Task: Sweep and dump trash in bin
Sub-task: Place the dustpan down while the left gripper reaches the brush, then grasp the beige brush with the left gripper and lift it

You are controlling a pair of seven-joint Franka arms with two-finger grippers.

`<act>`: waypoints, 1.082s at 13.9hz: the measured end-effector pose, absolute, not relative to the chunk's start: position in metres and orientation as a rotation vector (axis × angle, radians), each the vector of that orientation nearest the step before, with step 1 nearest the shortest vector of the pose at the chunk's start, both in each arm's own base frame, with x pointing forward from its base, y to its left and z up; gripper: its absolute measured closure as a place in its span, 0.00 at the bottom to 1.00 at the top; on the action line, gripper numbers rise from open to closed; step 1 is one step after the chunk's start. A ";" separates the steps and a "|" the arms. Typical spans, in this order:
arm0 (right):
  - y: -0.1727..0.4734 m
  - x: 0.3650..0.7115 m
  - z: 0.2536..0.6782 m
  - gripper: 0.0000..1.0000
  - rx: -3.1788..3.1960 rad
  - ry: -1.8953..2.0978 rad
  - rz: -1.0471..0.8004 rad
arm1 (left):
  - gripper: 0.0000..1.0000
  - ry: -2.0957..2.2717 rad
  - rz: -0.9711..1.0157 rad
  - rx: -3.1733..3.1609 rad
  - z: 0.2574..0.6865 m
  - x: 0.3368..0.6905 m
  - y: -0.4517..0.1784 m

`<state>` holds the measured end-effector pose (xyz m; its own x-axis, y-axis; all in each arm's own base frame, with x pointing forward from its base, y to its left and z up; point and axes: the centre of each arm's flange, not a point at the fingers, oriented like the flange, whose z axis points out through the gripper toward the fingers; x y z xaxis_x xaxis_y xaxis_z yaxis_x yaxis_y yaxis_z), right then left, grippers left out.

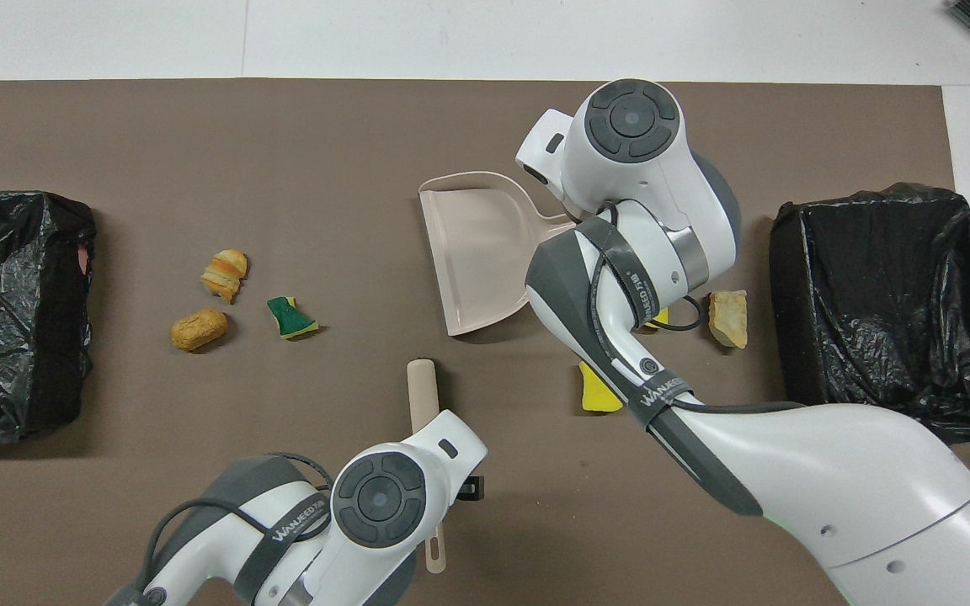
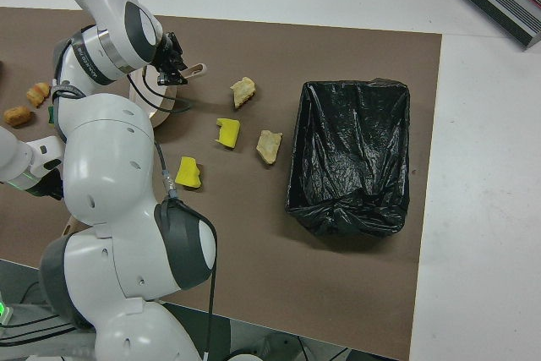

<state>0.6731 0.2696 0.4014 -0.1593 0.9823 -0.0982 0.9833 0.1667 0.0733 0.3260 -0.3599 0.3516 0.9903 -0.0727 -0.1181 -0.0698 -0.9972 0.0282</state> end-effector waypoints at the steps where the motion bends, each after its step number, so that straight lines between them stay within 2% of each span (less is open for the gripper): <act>1: 0.270 0.673 0.401 0.67 1.952 2.304 -0.012 | 0.00 -0.117 -0.190 3.112 0.350 0.325 -0.361; 4: 0.271 0.672 0.400 0.67 1.950 2.307 -0.013 | 0.04 -0.162 -0.203 3.117 0.348 0.315 -0.368; 5: 0.273 0.672 0.400 0.67 1.948 2.310 -0.012 | 0.13 -0.192 -0.210 3.121 0.347 0.307 -0.374; 7: 0.279 0.668 0.399 0.67 1.938 2.322 -0.015 | 0.43 -0.225 -0.217 3.124 0.346 0.297 -0.379; 9: 0.285 0.666 0.397 0.67 1.929 2.332 -0.018 | 0.49 -0.225 -0.233 3.132 0.341 0.295 -0.377; 11: 0.288 0.664 0.397 0.67 1.924 2.338 -0.018 | 0.71 -0.218 -0.243 3.137 0.339 0.296 -0.373; 15: 0.293 0.662 0.397 0.67 1.915 2.346 -0.018 | 0.73 -0.179 -0.340 3.162 0.352 0.323 -0.345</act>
<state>0.6617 0.2931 0.3965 -0.1965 0.9759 -0.0952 0.9772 0.2028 0.0621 0.3231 -0.3449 0.3522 0.9709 -0.1068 -0.2144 -0.1160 -0.9928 -0.0310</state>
